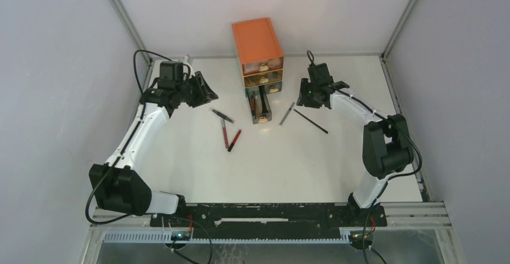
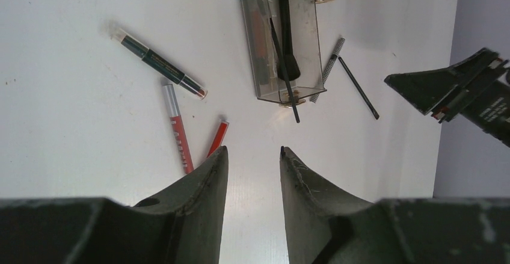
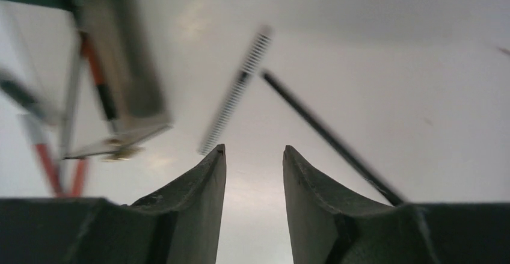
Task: Organize the makeup
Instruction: Place the makeup brush in the drawer, then pick up the makeup brush from the center of the board.
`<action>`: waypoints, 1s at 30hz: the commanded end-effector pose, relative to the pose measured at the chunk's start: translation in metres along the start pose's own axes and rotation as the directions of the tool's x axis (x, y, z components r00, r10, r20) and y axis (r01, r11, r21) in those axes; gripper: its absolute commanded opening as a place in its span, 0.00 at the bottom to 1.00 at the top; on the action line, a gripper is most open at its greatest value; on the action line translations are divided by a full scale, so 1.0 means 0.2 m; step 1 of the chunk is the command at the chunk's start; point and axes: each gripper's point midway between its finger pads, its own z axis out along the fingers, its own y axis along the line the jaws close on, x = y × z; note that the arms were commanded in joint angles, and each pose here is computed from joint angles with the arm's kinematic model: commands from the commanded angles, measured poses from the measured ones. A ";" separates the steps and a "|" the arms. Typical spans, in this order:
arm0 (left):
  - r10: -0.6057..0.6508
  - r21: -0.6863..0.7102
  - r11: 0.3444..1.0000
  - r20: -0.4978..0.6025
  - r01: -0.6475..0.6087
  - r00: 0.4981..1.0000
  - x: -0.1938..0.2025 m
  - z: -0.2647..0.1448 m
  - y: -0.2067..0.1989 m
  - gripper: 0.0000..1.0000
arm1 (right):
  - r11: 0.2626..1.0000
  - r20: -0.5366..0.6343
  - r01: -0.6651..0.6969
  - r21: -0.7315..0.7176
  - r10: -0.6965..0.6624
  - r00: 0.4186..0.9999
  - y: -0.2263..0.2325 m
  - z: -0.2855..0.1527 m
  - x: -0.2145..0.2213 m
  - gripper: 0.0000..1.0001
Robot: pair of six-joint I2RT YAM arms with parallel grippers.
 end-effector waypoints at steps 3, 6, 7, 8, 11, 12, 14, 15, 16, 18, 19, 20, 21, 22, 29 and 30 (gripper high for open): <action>0.030 0.036 0.999 0.032 -0.031 0.999 -0.02 -0.02 -0.02 0.42 | 0.972 -0.121 0.169 0.162 -0.150 0.981 -0.32 -0.01 0.14 0.51; 0.029 0.039 0.999 0.030 -0.030 0.999 -0.03 -0.02 -0.02 0.42 | 0.961 -0.178 0.221 0.169 -0.190 0.965 -0.37 0.03 0.19 0.52; 0.029 0.039 0.999 0.030 -0.030 0.999 -0.03 -0.02 -0.03 0.42 | 0.958 -0.200 0.233 0.167 -0.198 0.960 -0.37 0.04 0.21 0.52; 0.029 0.039 0.999 0.030 -0.030 0.999 -0.03 -0.02 -0.03 0.42 | 0.957 -0.217 0.244 0.160 -0.207 0.954 -0.38 0.06 0.22 0.52; 0.029 0.040 0.999 0.029 -0.030 0.999 -0.02 -0.02 -0.03 0.42 | 0.958 -0.269 0.254 0.135 -0.211 0.940 -0.39 0.12 0.26 0.53; 0.027 0.039 0.999 0.030 -0.028 0.999 -0.03 -0.02 -0.03 0.42 | 0.959 -0.286 0.250 0.130 -0.206 0.936 -0.39 0.15 0.28 0.53; 0.028 0.041 0.999 0.029 -0.029 0.999 -0.02 -0.02 -0.03 0.42 | 0.961 -0.313 0.245 0.130 -0.194 0.930 -0.41 0.18 0.30 0.53; 0.028 0.040 0.999 0.028 -0.029 0.999 -0.02 -0.02 -0.03 0.42 | 0.962 -0.320 0.241 0.129 -0.189 0.928 -0.42 0.20 0.31 0.52; 0.028 0.040 0.999 0.029 -0.029 0.999 -0.02 -0.02 -0.03 0.42 | 0.963 -0.328 0.236 0.128 -0.183 0.927 -0.43 0.21 0.32 0.52; 0.028 0.038 0.999 0.031 -0.029 0.999 -0.02 -0.02 -0.02 0.42 | 0.967 -0.341 0.224 0.123 -0.171 0.924 -0.44 0.22 0.34 0.51; 0.028 0.037 0.999 0.032 -0.029 0.999 -0.02 -0.02 -0.02 0.42 | 0.970 -0.351 0.217 0.112 -0.166 0.922 -0.44 0.22 0.35 0.50; 0.028 0.038 0.999 0.034 -0.029 0.999 -0.02 -0.02 -0.02 0.42 | 0.971 -0.357 0.213 0.110 -0.161 0.920 -0.45 0.22 0.36 0.49; 0.029 0.038 0.999 0.034 -0.030 0.999 -0.02 -0.02 -0.02 0.42 | 0.973 -0.361 0.208 0.103 -0.158 0.919 -0.45 0.22 0.37 0.48; 0.028 0.038 0.999 0.032 -0.029 0.999 -0.02 -0.02 -0.02 0.42 | 0.973 -0.368 0.207 0.103 -0.157 0.917 -0.45 0.22 0.38 0.46; 0.030 0.036 0.999 0.033 -0.031 0.999 -0.02 -0.02 -0.02 0.42 | 0.982 -0.364 0.161 0.094 -0.116 0.924 -0.41 0.18 0.40 0.07; 0.030 0.036 0.999 0.033 -0.031 0.999 -0.02 -0.02 -0.02 0.42 | 0.984 -0.364 0.151 0.090 -0.109 0.925 -0.40 0.17 0.40 0.01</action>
